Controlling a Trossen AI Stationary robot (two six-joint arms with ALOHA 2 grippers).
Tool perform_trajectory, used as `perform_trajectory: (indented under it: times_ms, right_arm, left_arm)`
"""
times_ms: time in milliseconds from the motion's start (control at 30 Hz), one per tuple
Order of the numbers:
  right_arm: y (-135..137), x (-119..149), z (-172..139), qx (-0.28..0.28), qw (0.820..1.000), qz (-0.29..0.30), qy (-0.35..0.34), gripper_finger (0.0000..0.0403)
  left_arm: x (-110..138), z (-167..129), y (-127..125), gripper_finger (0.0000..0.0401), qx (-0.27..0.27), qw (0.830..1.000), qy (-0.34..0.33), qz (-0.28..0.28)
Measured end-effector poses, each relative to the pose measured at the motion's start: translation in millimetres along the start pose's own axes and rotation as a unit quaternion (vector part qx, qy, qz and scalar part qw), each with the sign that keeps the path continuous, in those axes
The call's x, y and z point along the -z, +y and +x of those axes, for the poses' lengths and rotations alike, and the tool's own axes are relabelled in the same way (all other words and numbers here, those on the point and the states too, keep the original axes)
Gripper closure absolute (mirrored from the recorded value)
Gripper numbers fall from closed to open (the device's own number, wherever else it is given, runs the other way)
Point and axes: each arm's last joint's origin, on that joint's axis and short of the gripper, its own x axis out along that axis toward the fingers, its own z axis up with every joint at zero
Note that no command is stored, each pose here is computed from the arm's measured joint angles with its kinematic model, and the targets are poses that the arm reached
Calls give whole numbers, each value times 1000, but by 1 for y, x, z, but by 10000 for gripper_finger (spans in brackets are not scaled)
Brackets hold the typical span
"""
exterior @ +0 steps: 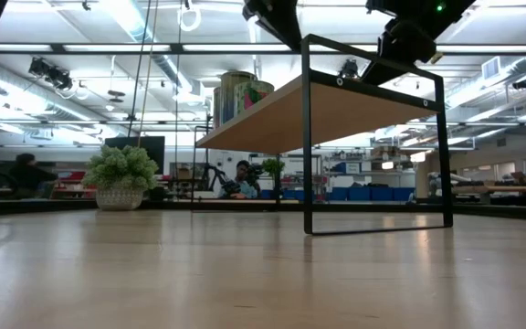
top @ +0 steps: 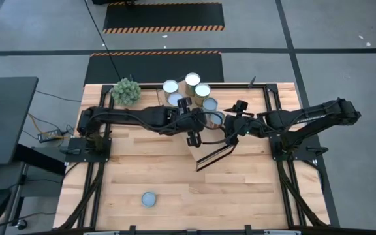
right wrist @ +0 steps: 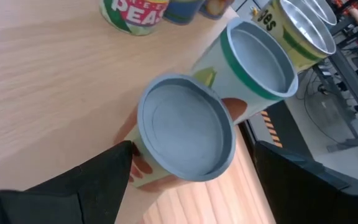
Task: Pick and place cans onto a shelf
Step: Put the white-pink can on the shelf, then put the dark blue can on the shelf
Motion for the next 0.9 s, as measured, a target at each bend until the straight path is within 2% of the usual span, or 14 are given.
perform_trajectory:
  times_ms: [133,633,733,800,900]
  right_arm:
    - [-2,-1,2,0,1000,5,-1,57]
    - [-5,-2,4,4,1000,5,-7,57]
    - [-3,-2,0,-3,1000,0,-10,57]
    - [-1,-2,-6,-12,1000,-3,-17,57]
    - [-2,-8,-16,-22,999,-6,-30,57]
  left_arm:
    - [-1,-6,5,365,-20,1000,-5,3]
    - [-1,-11,7,365,-19,1000,-7,9]
    - [1,-13,2,365,27,1000,-2,11]
    - [2,-17,-1,365,93,996,0,10]
    - [2,-24,-7,365,209,978,2,-12]
